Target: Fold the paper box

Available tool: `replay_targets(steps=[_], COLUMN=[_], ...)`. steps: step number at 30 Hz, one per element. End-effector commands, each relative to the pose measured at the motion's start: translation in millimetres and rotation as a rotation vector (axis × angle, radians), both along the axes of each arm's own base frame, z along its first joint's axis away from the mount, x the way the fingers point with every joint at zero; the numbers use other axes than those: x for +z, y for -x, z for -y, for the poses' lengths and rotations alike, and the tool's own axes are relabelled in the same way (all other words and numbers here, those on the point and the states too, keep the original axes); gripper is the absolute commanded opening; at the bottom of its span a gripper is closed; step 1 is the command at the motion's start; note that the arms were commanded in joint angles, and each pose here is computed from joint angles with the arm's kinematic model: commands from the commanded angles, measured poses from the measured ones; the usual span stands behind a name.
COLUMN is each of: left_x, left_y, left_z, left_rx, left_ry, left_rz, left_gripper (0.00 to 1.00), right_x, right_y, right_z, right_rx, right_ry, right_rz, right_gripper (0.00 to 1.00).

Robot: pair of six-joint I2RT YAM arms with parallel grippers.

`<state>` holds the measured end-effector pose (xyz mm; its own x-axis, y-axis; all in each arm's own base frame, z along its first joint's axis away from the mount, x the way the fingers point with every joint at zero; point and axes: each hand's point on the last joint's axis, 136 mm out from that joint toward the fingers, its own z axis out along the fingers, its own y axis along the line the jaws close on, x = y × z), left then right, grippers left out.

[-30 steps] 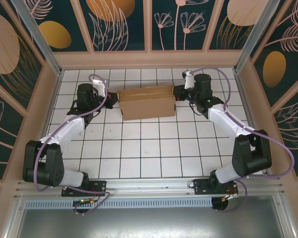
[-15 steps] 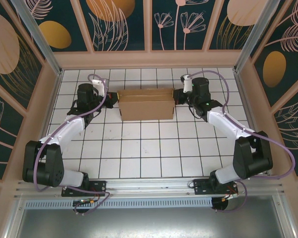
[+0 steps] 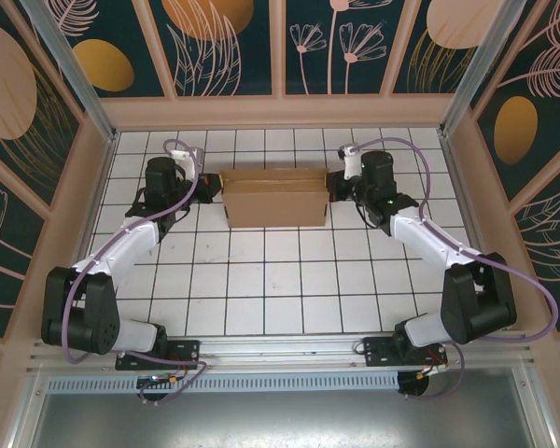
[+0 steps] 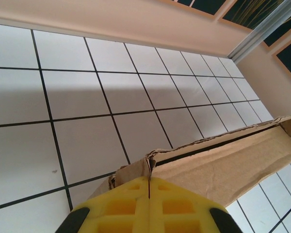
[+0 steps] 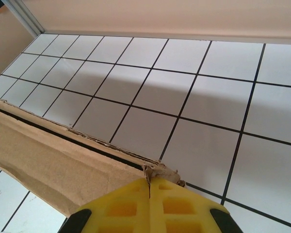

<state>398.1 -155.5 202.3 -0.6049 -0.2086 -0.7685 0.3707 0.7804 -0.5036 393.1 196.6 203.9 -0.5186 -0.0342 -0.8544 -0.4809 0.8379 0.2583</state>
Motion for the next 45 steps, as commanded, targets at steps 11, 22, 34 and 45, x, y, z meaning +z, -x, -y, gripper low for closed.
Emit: replay_targets(steps=[11, 22, 34, 45], left_x=[-19.2, -42.5, -3.7, -56.0], left_y=[5.4, 17.4, 12.3, 29.1], left_z=[1.6, -2.0, 0.0, -6.7], left_rx=[0.055, 0.089, 0.089, 0.119], left_ry=[0.099, 0.155, 0.202, 0.172], left_rz=[-0.085, -0.111, -0.048, -0.139], left_gripper=[0.00, 0.00, 0.00, 0.00], right_x=[-7.1, -9.5, -11.3, -14.9], right_y=[8.8, 11.6, 13.4, 16.5], right_z=[-8.7, -8.1, -10.8, -10.9], right_rx=[0.022, 0.028, 0.033, 0.037], right_ry=[-0.007, 0.006, 0.002, 0.004], right_rz=[-0.020, -0.022, -0.030, -0.038], right_gripper=[0.00, 0.00, 0.00, 0.00])
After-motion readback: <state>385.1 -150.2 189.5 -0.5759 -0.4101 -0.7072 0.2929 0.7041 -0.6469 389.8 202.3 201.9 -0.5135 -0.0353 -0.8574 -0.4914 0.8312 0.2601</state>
